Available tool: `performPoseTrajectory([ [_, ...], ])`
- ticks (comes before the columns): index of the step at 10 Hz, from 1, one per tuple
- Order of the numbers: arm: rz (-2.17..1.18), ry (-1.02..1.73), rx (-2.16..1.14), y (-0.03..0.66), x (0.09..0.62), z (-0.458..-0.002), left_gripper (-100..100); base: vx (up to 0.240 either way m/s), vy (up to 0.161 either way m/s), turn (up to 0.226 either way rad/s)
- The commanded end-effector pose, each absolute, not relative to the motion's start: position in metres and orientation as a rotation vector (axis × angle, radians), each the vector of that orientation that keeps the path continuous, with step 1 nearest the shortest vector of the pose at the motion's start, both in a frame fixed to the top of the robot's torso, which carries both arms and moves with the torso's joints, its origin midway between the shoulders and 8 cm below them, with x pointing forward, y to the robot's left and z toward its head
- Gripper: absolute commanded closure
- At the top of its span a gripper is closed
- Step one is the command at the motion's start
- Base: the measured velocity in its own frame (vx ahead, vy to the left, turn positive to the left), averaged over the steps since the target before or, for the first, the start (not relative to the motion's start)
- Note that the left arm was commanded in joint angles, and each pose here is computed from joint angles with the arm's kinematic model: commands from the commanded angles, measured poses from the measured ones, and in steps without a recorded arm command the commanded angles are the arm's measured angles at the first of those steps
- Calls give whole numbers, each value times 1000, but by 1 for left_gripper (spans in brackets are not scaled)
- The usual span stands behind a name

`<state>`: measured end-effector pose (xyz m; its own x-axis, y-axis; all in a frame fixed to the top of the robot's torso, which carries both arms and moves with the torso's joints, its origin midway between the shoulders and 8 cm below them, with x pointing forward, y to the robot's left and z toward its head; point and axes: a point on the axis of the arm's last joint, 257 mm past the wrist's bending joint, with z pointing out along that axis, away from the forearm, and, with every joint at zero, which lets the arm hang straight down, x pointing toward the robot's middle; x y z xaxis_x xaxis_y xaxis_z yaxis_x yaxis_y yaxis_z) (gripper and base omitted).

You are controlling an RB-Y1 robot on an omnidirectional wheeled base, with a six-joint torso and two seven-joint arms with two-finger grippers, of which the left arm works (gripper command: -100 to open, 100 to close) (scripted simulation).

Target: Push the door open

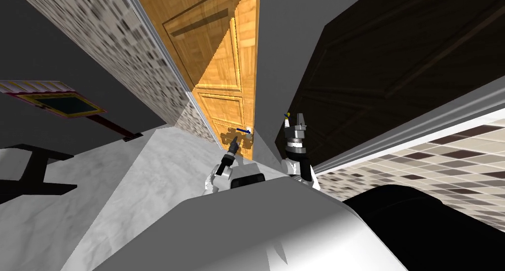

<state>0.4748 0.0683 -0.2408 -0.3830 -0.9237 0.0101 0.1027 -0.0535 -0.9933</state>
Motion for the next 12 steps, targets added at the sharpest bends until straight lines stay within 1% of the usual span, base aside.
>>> performPoseTrajectory([
  [1,-1564,1421,-942,62,475,-252,-100,96,120,-79],
  [4,-1555,1507,-947,46,473,-280,-100,90,109,-130],
  [5,-1551,1528,-947,42,472,-286,-100,130,162,-149],
  [7,-1552,1526,-947,42,471,-285,-100,66,75,-48],
  [9,-1547,1523,-953,43,474,-287,-100,133,-48,-29],
  [12,-1541,1514,-964,45,480,-290,-100,189,-95,-42],
])
